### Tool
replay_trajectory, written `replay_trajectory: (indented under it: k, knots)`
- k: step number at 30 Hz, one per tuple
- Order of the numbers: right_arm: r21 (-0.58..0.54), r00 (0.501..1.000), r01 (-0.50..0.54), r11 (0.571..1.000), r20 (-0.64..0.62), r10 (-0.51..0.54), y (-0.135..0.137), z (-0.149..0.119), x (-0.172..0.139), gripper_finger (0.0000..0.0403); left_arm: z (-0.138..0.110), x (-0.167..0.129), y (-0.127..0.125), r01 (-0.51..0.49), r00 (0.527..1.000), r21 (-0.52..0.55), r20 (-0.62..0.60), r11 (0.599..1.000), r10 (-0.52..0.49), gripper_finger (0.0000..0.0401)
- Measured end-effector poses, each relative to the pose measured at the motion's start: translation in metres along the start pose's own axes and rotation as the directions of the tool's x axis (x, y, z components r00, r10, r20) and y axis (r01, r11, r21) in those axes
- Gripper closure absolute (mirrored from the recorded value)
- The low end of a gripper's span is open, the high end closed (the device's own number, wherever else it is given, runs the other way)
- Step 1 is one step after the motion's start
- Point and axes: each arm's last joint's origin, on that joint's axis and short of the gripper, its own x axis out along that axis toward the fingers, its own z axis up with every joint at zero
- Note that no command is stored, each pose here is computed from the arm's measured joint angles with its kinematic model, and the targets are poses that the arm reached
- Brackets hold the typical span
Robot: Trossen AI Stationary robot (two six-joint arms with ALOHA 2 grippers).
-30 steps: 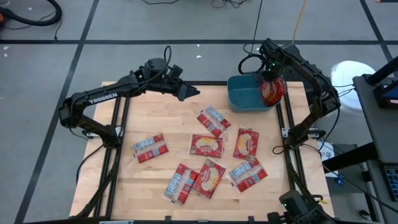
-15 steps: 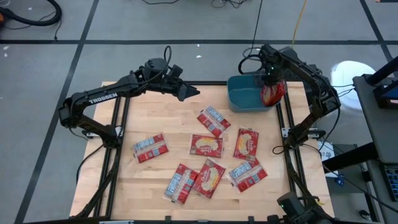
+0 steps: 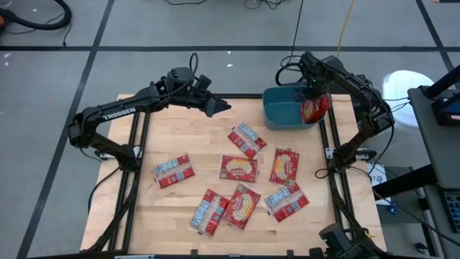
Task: Sort popcorn bags into baskets
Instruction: Put the popcorn bag into the blue bin
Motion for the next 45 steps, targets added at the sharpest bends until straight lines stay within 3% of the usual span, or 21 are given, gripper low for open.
replay_trajectory:
  k: [12, 23, 28, 32, 37, 45]
  knots:
    - [-0.047, 0.994, 0.099, 0.994, 0.043, -0.097, 0.006, -0.002, -0.002, 0.0264, 0.0, 0.0, 0.0, 0.0, 1.0, 0.0, 0.0, 1.0, 0.0, 0.0167]
    - [-0.16, 0.949, 0.31, 0.937, 0.11, -0.295, 0.013, -0.011, -0.01, 0.0261, 0.0, 0.0, 0.0, 0.0, 1.0, 0.0, 0.0, 1.0, 0.0, 0.0167]
    - [-0.152, 0.942, 0.314, 0.937, 0.174, -0.288, 0.013, -0.019, -0.023, 0.0261, 0.0, 0.0, 0.0, 0.0, 1.0, 0.001, 0.0, 1.0, 0.0, 0.0167]
    - [-0.141, 0.951, 0.236, 0.961, 0.238, -0.199, 0.011, -0.03, -0.041, 0.0261, 0.0, 0.0, 0.0, 0.0, 1.0, 0.002, 0.0, 1.0, 0.0, 0.0167]
    - [-0.148, 0.966, -0.057, 0.987, 0.241, 0.092, 0.011, -0.053, -0.066, 0.0261, 0.0, 0.0, 0.0, -0.001, 1.0, 0.002, -0.001, 1.0, 0.001, 0.0167]
    - [-0.052, 0.896, -0.403, 0.914, 0.182, 0.406, 0.021, -0.107, -0.101, 0.0261, -0.01, -0.001, 0.007, -0.067, 0.993, -0.012, -0.098, 0.998, 0.066, 0.0167]
